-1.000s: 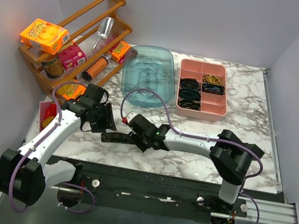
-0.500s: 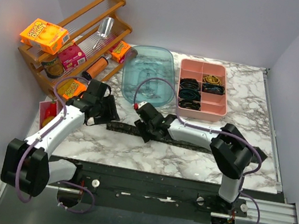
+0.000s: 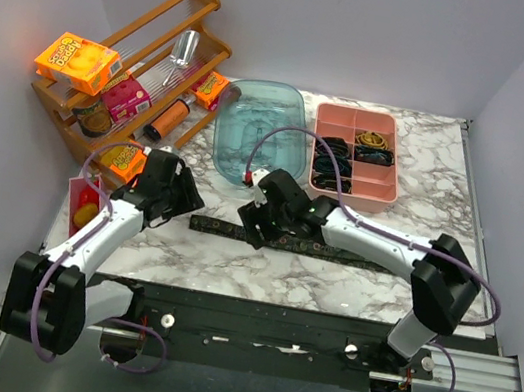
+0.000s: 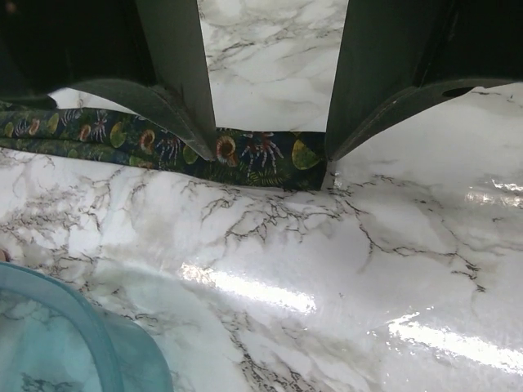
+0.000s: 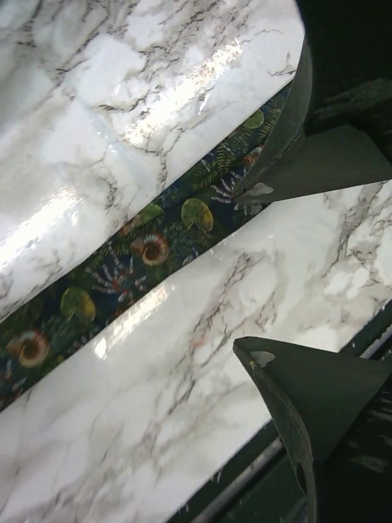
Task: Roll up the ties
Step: Flatten out the tie at the center of the board.
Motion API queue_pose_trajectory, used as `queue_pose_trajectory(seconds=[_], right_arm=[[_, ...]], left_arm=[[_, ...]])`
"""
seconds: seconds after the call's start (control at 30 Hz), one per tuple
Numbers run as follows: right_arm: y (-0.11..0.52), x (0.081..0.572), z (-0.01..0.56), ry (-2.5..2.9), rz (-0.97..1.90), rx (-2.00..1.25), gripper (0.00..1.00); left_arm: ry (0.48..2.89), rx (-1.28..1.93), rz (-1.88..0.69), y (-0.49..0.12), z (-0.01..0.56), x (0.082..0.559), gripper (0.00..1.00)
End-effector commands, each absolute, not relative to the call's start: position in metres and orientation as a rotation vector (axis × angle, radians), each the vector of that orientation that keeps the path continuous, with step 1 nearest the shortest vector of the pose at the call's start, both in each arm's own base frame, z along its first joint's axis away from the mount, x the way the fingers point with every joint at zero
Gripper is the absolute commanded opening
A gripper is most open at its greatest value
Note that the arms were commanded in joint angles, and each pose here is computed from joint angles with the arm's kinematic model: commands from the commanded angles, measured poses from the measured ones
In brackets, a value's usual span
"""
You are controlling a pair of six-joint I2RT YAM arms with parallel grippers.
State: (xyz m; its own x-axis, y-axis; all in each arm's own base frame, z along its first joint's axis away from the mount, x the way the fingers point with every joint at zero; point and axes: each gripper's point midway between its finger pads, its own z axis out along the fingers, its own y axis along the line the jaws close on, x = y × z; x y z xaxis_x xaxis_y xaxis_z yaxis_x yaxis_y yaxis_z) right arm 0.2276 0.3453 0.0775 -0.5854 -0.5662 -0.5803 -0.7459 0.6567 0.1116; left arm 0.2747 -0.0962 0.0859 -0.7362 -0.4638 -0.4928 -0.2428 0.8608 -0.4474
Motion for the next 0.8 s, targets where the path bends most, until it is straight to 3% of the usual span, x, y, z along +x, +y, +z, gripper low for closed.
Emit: queue_pose_trajectory(seconds=[0.0,0.4,0.6,0.67,0.73,0.77], right_arm=[[0.368,0.218,0.116,2.294,0.659,-1.046,0.75],[0.419,0.217,0.122,2.284,0.879,-1.089,0.71],[0.439,0.224,0.120,2.288,0.924,-1.080,0.63],[0.447,0.228,0.116,2.292,0.935,-1.085,0.47],[0.456,0.232,0.109,2.298,0.945,-1.092,0.25],[0.459,0.233,0.109,2.297,0.958,-1.094,0.21]], left_arm=[[2.370,-0.535,-0.530,-0.097,0.077,0.279,0.65],[2.291,-0.640,-0.514,-0.082,0.045,0.269,0.57],[2.265,-0.606,-0.614,-0.093,0.037,0.271,0.55],[2.266,-0.598,-0.637,-0.096,0.036,0.273,0.54],[2.283,-0.612,-0.632,-0.096,0.031,0.273,0.52],[2.285,-0.612,-0.634,-0.096,0.032,0.275,0.51]])
